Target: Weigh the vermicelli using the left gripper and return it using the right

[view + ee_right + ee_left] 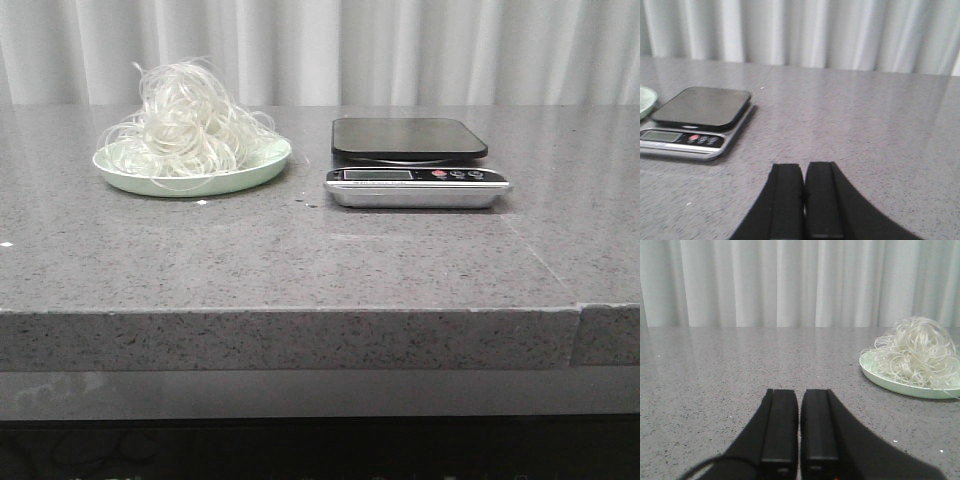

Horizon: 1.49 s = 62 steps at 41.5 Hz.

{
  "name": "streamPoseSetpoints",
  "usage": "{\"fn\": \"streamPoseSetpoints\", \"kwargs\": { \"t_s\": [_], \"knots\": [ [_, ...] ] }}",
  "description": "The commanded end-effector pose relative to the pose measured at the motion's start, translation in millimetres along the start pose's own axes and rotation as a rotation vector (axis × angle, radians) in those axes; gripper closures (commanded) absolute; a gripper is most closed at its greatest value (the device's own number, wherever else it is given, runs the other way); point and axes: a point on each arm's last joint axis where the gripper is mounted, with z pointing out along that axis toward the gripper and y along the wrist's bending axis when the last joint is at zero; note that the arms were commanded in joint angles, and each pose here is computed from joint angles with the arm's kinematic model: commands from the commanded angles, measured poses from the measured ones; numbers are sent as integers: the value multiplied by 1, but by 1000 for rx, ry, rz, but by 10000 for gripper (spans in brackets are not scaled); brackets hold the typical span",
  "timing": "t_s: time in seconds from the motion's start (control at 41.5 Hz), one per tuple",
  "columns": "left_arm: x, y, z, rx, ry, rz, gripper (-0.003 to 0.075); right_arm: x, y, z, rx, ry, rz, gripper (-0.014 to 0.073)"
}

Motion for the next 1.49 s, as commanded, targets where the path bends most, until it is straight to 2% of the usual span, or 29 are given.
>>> {"fn": "streamPoseSetpoints", "kwargs": {
  "t_s": [0.0, 0.12, 0.313, 1.469],
  "knots": [
    [-6, 0, -2, -1, -95, -18, 578, 4, -2, 2, 27, -179, 5, 436],
    [-6, 0, -2, -1, -95, -18, 578, 23, -3, 5, 25, -221, 9, 436],
    [-6, 0, -2, -1, -95, -18, 578, 42, -3, 10, 18, -192, 43, 436],
    [-6, 0, -2, -1, -95, -18, 578, 43, -3, 10, 11, -189, 43, 436]
  ]
}}
